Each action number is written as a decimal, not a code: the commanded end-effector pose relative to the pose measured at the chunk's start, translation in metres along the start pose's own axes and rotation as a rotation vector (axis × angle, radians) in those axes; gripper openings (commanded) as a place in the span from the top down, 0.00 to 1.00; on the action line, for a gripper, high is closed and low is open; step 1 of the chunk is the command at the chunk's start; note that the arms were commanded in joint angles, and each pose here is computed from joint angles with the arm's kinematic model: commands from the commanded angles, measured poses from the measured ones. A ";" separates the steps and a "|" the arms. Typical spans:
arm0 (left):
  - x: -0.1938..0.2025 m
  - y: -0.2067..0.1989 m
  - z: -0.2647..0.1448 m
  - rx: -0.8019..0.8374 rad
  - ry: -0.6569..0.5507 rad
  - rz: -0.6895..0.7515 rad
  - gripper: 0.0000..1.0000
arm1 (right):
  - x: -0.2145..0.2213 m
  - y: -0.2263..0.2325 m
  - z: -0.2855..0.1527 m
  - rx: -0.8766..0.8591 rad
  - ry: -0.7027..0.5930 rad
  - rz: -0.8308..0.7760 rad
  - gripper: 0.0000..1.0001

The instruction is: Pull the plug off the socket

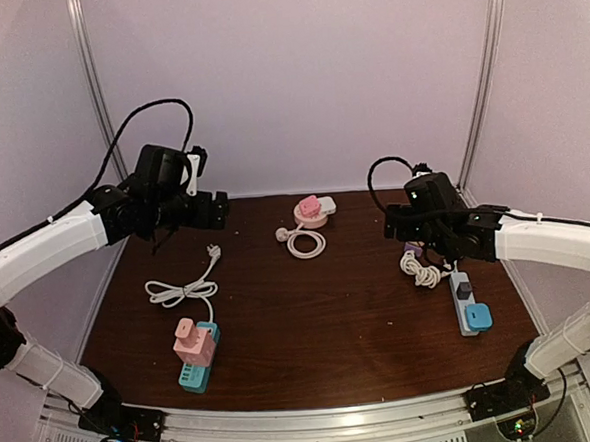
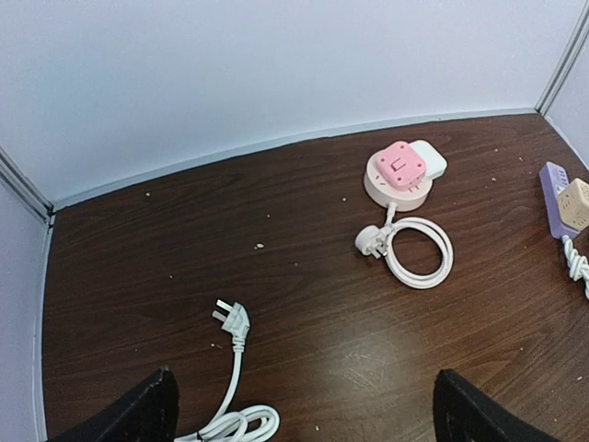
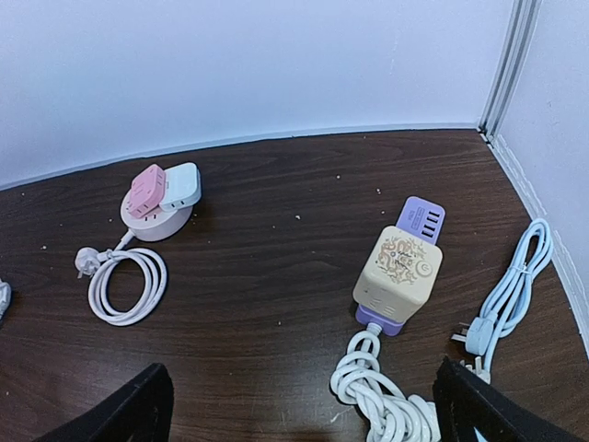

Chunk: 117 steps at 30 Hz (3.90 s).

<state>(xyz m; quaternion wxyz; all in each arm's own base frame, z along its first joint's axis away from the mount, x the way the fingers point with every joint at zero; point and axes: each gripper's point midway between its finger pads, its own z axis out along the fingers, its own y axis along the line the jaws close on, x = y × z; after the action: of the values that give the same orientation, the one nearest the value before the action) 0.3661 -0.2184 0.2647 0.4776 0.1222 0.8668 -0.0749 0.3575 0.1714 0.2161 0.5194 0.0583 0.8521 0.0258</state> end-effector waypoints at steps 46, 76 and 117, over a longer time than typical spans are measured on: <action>0.260 -0.011 -0.123 0.000 0.749 -0.116 0.02 | 0.067 0.092 0.008 -0.396 0.236 -0.106 0.00; 0.187 -0.115 0.052 0.043 0.522 0.117 0.46 | 0.069 0.076 0.007 -0.323 0.245 -0.118 0.00; 0.130 -0.109 0.009 0.169 0.526 0.105 0.34 | 0.122 0.249 -0.023 -1.042 0.628 0.305 0.24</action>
<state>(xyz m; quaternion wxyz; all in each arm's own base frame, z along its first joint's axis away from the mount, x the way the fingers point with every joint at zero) 0.2719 -0.2962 0.1459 0.2240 0.2127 0.9484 -0.0723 0.3079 0.4093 0.1212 0.2047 -0.0807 0.8516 0.4758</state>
